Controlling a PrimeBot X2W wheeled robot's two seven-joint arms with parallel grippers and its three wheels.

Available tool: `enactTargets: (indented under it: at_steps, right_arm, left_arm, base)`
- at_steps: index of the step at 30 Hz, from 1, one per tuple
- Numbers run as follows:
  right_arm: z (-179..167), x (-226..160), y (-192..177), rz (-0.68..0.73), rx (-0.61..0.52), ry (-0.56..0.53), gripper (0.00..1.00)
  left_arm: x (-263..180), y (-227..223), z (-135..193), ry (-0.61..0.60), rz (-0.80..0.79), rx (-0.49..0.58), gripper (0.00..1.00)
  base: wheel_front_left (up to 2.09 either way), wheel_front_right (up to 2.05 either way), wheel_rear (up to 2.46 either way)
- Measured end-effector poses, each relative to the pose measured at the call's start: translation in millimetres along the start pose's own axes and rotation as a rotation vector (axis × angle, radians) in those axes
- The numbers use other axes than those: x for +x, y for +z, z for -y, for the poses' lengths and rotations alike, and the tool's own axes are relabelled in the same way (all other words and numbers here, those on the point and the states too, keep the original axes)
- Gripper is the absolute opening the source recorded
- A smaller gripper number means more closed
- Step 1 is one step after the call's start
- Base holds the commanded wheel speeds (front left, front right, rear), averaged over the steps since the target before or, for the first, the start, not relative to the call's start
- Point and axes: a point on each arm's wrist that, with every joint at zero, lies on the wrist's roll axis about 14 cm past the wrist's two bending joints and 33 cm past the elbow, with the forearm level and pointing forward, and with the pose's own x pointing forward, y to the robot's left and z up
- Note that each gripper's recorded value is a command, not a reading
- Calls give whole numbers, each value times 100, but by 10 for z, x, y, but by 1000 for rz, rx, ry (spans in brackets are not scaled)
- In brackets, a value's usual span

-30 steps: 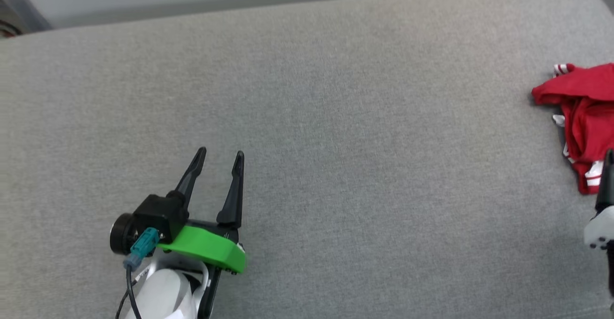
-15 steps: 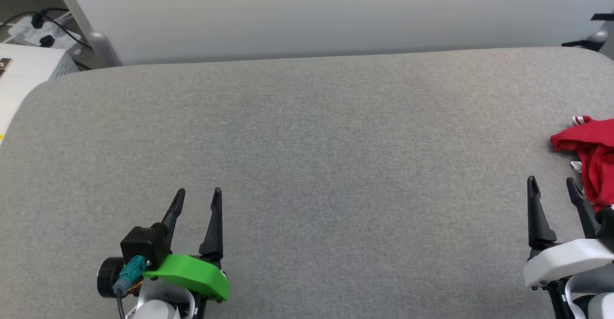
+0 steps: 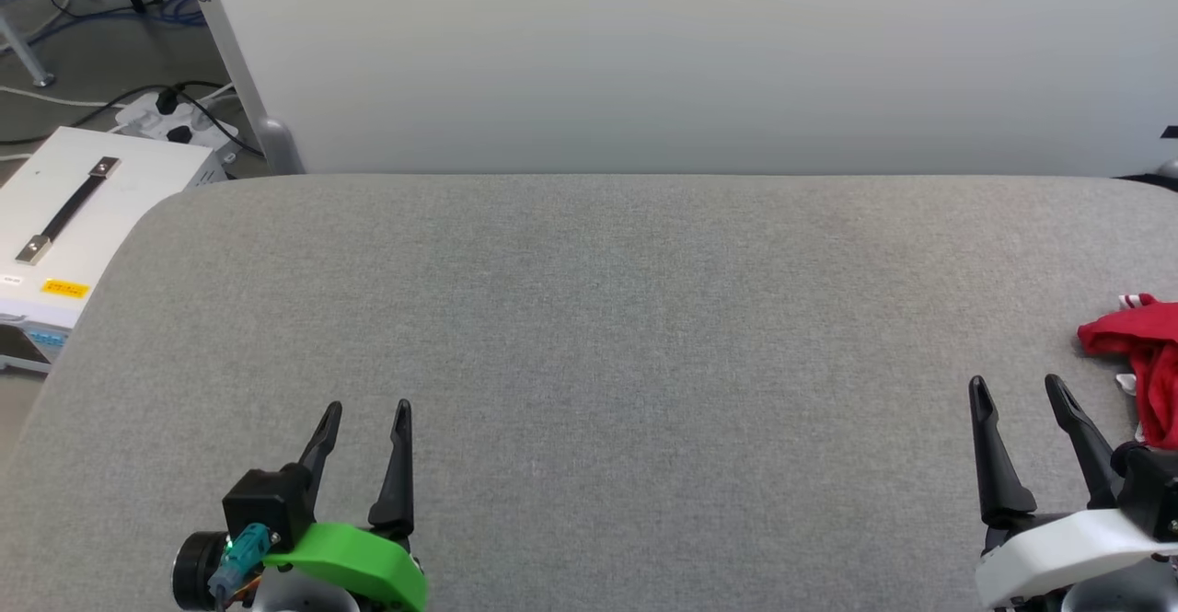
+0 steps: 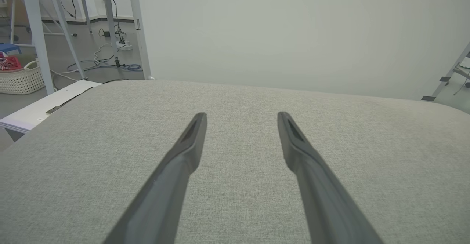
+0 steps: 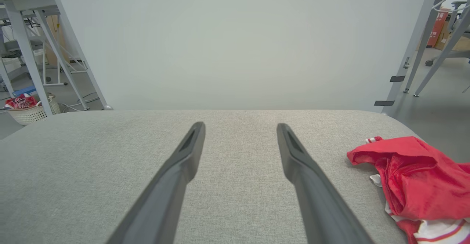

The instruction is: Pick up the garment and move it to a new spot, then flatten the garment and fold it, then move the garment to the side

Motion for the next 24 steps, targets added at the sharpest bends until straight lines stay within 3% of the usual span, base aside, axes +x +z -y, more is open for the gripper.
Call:
enactTargets:
  at_steps: [24]
  right_arm:
    - [-84, -85, -46, -37, 6, 16, 100]
  left_arm:
    - [-89, -87, 22, -8, -29, -3, 100]
  base:
    - [0, 0, 0]
